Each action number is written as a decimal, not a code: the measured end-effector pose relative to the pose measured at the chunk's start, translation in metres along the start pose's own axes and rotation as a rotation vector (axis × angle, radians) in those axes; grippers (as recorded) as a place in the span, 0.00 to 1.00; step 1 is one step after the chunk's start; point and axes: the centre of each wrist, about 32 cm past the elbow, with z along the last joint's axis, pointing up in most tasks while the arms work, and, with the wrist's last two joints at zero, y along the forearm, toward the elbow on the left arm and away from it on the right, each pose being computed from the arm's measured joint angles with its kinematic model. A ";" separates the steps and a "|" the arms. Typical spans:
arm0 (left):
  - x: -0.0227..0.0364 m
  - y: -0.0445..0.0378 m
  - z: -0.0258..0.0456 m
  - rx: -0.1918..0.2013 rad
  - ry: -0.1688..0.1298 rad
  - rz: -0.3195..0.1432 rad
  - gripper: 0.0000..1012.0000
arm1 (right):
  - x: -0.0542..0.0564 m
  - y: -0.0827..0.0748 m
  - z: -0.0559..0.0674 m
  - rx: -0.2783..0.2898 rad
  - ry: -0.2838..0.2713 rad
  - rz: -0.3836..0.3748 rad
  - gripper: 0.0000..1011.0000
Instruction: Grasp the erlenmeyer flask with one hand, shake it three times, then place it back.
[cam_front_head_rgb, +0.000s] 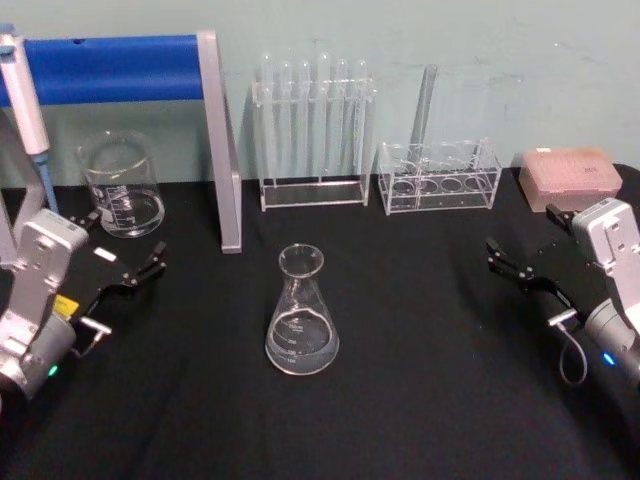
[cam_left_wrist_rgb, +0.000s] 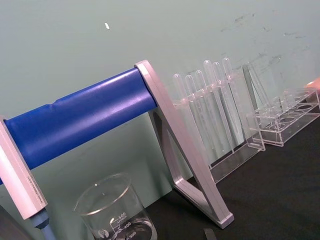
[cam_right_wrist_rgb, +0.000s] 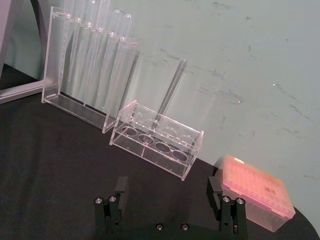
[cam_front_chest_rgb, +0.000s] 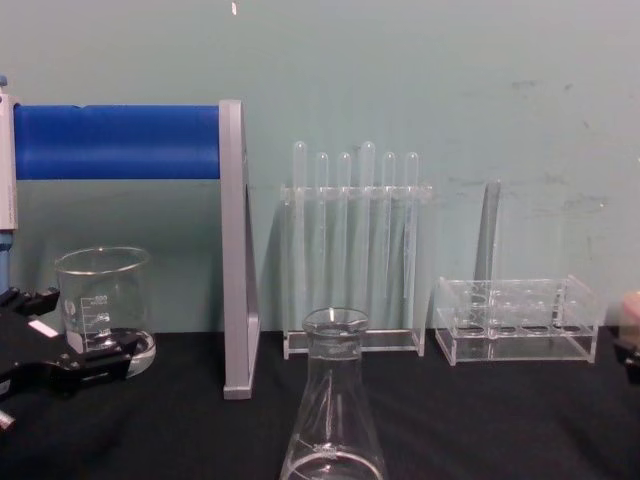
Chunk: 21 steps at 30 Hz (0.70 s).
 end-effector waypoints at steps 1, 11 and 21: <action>0.0000 0.0000 0.0000 0.000 0.000 0.000 0.99 | 0.000 0.000 0.000 0.000 0.000 0.000 0.99; 0.0000 0.0000 0.0000 0.000 0.000 0.000 0.99 | 0.000 0.000 0.000 0.000 -0.001 0.000 0.99; 0.0000 0.0000 0.0000 0.000 0.000 0.000 0.99 | 0.000 0.000 0.000 0.000 -0.001 0.000 0.99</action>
